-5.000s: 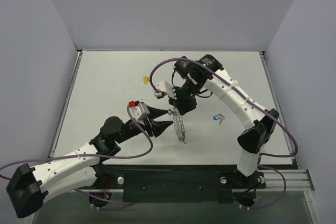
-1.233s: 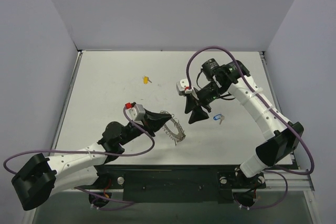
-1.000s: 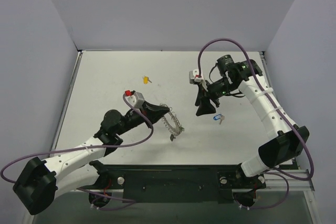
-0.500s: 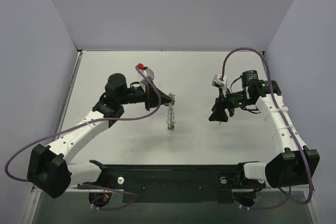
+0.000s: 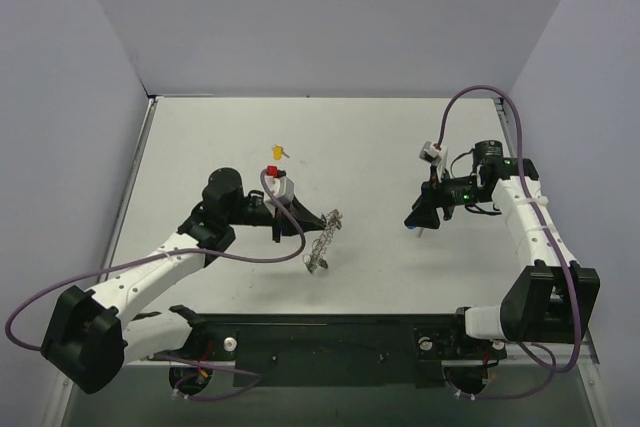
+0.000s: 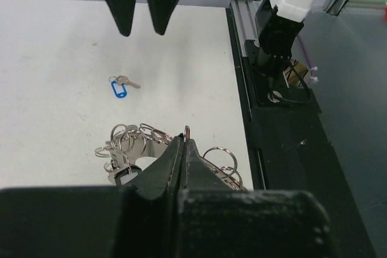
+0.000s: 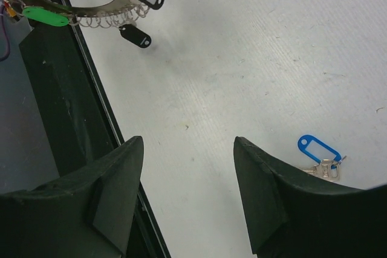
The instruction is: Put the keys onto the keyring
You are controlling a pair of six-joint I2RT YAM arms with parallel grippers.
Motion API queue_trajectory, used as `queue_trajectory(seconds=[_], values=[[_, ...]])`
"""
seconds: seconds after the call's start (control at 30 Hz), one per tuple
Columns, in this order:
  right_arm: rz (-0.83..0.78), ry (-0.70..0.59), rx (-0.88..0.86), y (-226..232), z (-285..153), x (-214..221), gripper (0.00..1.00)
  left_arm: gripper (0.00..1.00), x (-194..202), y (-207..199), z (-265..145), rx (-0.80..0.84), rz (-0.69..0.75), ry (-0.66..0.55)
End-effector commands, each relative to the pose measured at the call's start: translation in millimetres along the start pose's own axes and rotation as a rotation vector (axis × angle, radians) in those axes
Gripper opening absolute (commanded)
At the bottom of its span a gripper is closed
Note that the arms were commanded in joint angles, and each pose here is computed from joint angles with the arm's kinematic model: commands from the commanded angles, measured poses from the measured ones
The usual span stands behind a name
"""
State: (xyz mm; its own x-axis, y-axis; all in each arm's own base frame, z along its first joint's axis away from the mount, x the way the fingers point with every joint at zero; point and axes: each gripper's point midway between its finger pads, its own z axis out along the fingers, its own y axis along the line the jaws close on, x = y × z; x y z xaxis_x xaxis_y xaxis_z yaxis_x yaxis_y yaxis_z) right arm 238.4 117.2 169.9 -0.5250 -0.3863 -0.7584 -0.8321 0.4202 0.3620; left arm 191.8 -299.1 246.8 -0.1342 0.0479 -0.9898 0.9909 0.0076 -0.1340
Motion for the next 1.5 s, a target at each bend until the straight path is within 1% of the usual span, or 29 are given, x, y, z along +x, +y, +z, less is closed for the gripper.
queue_trajectory(seconds=[0.0, 0.1, 0.17, 0.4, 0.47, 0.6, 0.7, 0.8, 0.87, 0.9, 0.93, 0.97, 1.0, 1.07, 1.13, 1.27, 1.3, 1.37, 1.47], values=[[-0.005, -0.026, -0.028, 2, 1, -4, 0.56, 0.00, -21, -16, 1, 0.046, 0.318, -0.069], [0.009, -0.023, -0.035, 0, 2, -3, 0.56, 0.00, -18, -20, 1, 0.049, 0.374, -0.074], [0.018, -0.018, -0.040, 0, 3, -1, 0.56, 0.00, -16, -20, 1, 0.042, 0.385, -0.072], [0.013, 0.004, -0.052, 1, 3, 4, 0.55, 0.00, -11, -23, 5, 0.054, 0.377, -0.060], [0.008, 0.008, -0.052, 0, 3, 5, 0.55, 0.00, -13, -23, 5, 0.049, 0.371, -0.059], [-0.007, 0.024, -0.036, -2, 2, 8, 0.55, 0.00, -15, -20, 7, 0.036, 0.287, -0.042], [0.000, 0.038, -0.004, -8, -1, 10, 0.55, 0.00, -20, -19, 8, 0.027, 0.265, -0.045], [0.068, 0.023, 0.082, -24, -6, 6, 0.51, 0.00, -22, -16, 7, 0.003, 0.247, -0.042], [0.144, 0.010, 0.196, -44, -10, 6, 0.50, 0.00, -23, -13, 6, -0.018, 0.248, -0.039], [0.209, -0.006, 0.307, -61, -17, 3, 0.50, 0.00, -24, -10, 5, -0.035, 0.249, -0.039], [0.242, 0.003, 0.354, -69, -19, 10, 0.50, 0.00, -24, -9, 5, -0.041, 0.249, -0.037], [0.280, -0.018, 0.445, -83, -27, 9, 0.50, 0.00, -23, -8, 4, -0.049, 0.250, -0.035], [0.330, -0.004, 0.515, -91, -31, 21, 0.50, 0.00, -23, -6, 4, -0.057, 0.253, -0.035], [0.413, -0.051, 0.613, -105, -36, 28, 0.49, 0.00, -23, -6, 4, -0.062, 0.256, -0.035], [0.393, -0.063, 0.665, -111, -36, 35, 0.49, 0.00, -23, -5, 3, -0.069, 0.258, -0.033], [0.414, -0.048, 0.686, -115, -32, 48, 0.47, 0.00, -25, -4, 1, -0.082, 0.275, -0.029], [0.419, -0.037, 0.678, -116, -29, 49, 0.43, 0.00, -26, -3, 0, -0.084, 0.281, -0.031], [0.415, -0.008, 0.683, -119, -26, 54, 0.38, 0.00, -28, -3, -1, -0.084, 0.285, -0.036], [0.366, 0.076, 0.687, -122, -16, 63, 0.38, 0.00, -29, -2, -3, -0.088, 0.285, -0.037]])
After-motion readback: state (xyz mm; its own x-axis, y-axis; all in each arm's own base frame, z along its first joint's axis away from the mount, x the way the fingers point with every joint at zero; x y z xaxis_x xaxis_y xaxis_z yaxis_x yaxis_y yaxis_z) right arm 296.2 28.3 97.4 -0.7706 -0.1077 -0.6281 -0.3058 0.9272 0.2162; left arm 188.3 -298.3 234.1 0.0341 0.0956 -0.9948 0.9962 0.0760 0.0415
